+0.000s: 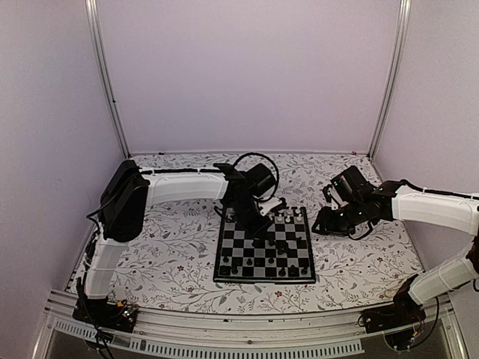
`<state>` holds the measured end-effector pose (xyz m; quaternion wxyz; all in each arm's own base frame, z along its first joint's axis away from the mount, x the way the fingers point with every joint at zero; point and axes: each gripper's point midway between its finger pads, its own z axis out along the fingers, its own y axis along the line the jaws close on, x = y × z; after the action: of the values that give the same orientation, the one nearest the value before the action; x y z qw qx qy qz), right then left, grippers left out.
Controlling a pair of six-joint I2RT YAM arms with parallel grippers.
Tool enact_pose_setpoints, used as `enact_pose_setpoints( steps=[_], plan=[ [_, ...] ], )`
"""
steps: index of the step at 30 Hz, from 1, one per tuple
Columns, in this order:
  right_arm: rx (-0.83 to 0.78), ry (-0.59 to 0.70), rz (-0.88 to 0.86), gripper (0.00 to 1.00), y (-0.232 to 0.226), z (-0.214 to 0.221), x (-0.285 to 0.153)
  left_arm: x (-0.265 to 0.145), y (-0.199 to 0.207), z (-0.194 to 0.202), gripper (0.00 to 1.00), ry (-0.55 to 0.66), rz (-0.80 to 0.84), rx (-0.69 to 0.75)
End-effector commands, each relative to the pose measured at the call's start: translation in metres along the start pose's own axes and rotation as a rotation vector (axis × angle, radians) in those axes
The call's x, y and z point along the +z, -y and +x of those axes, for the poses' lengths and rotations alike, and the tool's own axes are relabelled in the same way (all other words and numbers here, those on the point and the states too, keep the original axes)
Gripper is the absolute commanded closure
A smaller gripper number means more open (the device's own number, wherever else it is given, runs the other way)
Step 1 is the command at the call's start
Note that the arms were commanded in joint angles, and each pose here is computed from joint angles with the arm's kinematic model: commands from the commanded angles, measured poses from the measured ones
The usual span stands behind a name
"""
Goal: Set up the chess pieces on the board
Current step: Pick up the chess piece from the chessboard.
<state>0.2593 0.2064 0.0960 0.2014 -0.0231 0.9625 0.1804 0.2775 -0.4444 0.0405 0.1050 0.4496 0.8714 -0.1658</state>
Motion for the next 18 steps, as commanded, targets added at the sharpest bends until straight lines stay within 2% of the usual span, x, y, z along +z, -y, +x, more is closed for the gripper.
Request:
enact_pose_setpoints(
  steps=[1, 10, 18],
  plan=[
    [-0.013, 0.019, -0.005, 0.62, -0.002, -0.007, -0.001, -0.046, 0.014, -0.017, 0.96, 0.091, 0.015, 0.028],
    [0.014, 0.037, 0.005, 0.62, 0.005, -0.006, -0.007, -0.053, 0.074, -0.015, 0.96, 0.114, 0.22, 0.158],
    [0.025, 0.024, 0.003, 0.61, 0.01, 0.004, -0.011, -0.036, 0.099, -0.014, 0.96, 0.09, 0.262, 0.209]
  ],
)
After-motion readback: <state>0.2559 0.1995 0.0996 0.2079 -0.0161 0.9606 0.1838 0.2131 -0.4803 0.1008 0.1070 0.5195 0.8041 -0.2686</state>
